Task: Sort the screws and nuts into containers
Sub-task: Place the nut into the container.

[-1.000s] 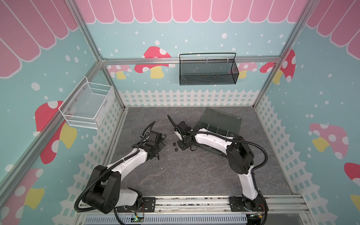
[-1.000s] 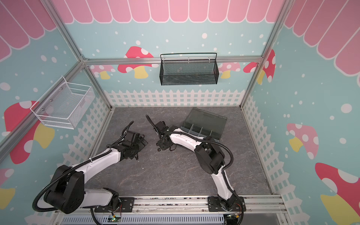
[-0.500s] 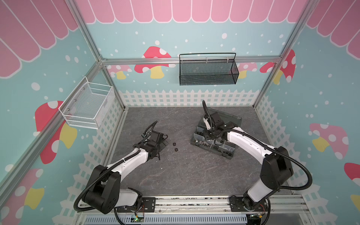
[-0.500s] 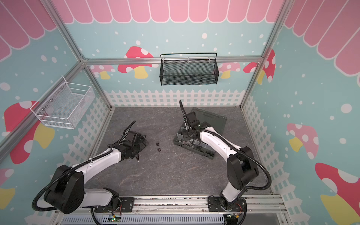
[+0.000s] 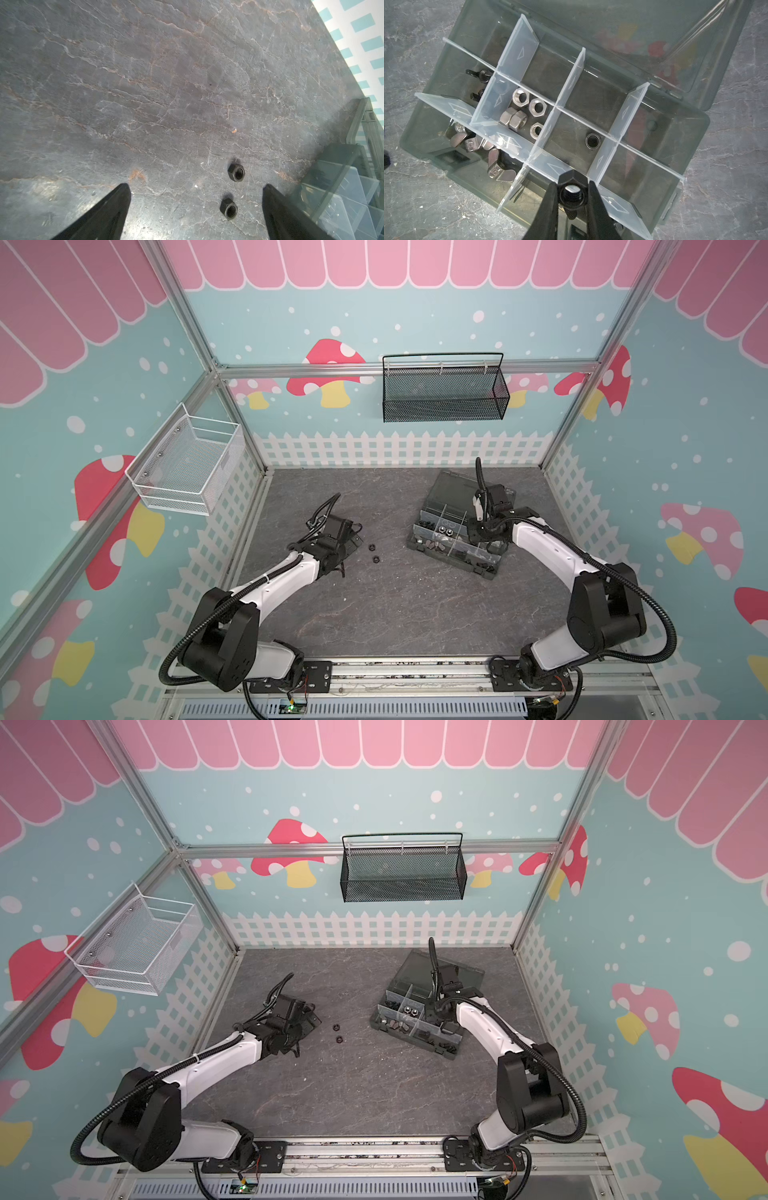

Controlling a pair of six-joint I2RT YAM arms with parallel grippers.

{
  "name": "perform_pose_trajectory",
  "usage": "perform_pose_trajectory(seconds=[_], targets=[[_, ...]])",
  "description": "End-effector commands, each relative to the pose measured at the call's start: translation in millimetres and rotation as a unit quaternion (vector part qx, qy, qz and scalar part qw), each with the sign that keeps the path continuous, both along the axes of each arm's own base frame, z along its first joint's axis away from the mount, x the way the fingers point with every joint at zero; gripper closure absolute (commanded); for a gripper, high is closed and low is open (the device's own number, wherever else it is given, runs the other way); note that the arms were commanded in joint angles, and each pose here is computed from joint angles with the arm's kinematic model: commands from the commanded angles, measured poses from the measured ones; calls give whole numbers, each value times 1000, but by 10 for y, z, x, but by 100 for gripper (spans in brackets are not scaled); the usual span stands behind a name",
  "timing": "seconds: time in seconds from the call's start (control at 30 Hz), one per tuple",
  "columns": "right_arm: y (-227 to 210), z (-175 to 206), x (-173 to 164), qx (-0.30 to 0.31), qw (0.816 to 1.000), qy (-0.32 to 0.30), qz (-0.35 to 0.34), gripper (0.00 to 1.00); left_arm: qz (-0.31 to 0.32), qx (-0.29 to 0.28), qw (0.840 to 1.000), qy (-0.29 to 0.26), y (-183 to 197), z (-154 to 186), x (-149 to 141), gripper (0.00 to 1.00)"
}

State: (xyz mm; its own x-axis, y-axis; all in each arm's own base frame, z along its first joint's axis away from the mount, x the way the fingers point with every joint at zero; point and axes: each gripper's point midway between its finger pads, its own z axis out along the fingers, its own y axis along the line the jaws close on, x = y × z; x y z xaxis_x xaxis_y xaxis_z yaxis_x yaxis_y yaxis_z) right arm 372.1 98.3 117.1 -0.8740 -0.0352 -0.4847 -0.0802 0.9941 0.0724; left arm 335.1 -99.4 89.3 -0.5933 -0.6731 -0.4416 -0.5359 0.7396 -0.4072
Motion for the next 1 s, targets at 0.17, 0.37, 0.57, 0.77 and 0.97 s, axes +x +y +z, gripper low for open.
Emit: perform_pose_trajectory(seconds=[0.17, 0.37, 0.57, 0.77, 0.97], targets=[[70, -208, 83, 9, 1000, 18, 16, 97, 2, 12, 1000, 2, 13, 13, 32, 0], [64, -362, 47, 7, 999, 37, 15, 82, 3, 13, 1000, 1, 20, 20, 30, 0], [34, -405, 41, -1, 999, 41, 11, 69, 3, 17, 1000, 4, 36, 14, 11, 0], [32, -325, 40, -1, 999, 35, 12, 64, 6, 19, 1000, 5, 46, 10, 11, 0], [88, -115, 47, 14, 1000, 17, 19, 63, 7, 17, 1000, 4, 45, 15, 17, 0]])
